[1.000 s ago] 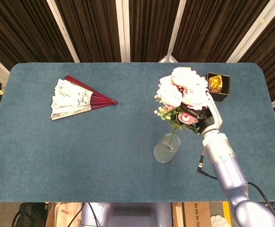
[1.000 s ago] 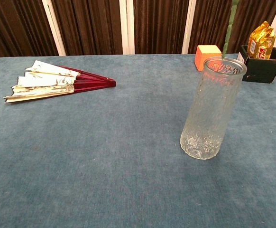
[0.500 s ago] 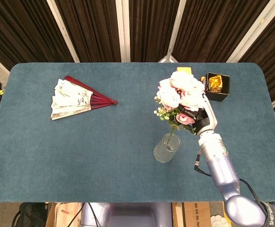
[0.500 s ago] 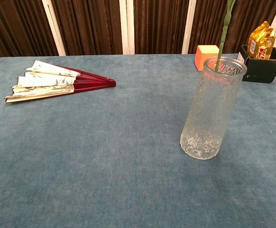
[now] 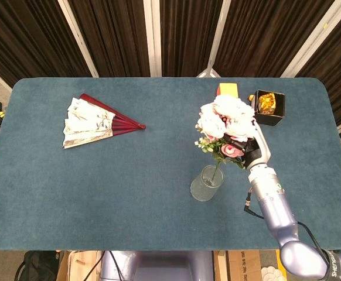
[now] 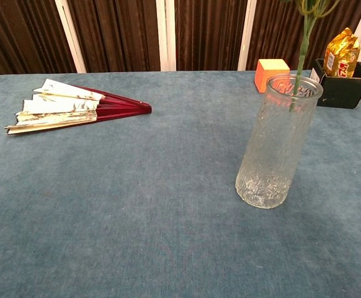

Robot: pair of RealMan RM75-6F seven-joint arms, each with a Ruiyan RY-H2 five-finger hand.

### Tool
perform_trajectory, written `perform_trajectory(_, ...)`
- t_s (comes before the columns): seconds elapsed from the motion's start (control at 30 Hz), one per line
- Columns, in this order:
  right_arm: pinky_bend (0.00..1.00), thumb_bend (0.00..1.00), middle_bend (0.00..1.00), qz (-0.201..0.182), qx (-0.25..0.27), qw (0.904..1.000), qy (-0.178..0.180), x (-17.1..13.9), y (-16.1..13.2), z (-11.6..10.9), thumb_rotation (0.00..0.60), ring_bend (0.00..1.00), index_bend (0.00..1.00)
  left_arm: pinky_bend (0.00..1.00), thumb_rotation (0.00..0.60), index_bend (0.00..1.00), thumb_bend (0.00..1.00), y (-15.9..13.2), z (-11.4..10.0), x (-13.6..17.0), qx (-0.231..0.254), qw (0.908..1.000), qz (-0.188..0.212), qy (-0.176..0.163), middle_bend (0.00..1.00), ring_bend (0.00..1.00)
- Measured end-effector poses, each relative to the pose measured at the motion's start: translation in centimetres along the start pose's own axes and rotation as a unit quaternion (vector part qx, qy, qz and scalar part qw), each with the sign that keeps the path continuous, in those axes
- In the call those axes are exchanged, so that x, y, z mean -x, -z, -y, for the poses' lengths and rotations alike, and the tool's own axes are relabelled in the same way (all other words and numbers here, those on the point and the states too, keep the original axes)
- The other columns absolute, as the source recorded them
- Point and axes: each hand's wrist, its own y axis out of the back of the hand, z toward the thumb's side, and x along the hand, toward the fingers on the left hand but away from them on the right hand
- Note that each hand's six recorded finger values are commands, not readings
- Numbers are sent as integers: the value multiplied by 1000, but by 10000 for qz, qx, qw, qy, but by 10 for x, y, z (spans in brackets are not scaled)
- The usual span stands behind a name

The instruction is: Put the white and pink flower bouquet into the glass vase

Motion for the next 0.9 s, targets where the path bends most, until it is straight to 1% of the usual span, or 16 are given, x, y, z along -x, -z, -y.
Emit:
perform_trajectory(0.17, 137, 525, 571, 78, -6, 10000, -36, -1, 9, -2, 600, 502, 679, 30, 600, 116, 249, -1, 1, 0, -23, 10000, -2, 6, 0, 0)
perform_trajectory(0.37, 137, 526, 571, 204, -30, 9997, -160, -3, 24, 0, 600, 495, 680, 30, 600, 116, 250, -2, 2, 0, -55, 10000, 3, 16, 0, 0)
perform_trajectory(0.53, 137, 525, 567, 256, -7, 9995, -198, -1, 33, -1, 600, 470, 680, 30, 600, 116, 249, -2, 2, 0, -60, 10000, -15, 6, 0, 0)
perform_trajectory(0.73, 114, 526, 513, 273, -86, 9990, -333, -3, 41, 1, 600, 410, 672, 30, 600, 116, 249, -2, 3, 0, -75, 10000, -4, 25, 0, 0)
perform_trajectory(0.9, 85, 524, 435, 311, -190, 9980, -519, -6, 47, 2, 600, 344, 577, 30, 600, 117, 250, -2, 2, 0, -74, 10000, -20, 24, 0, 0)
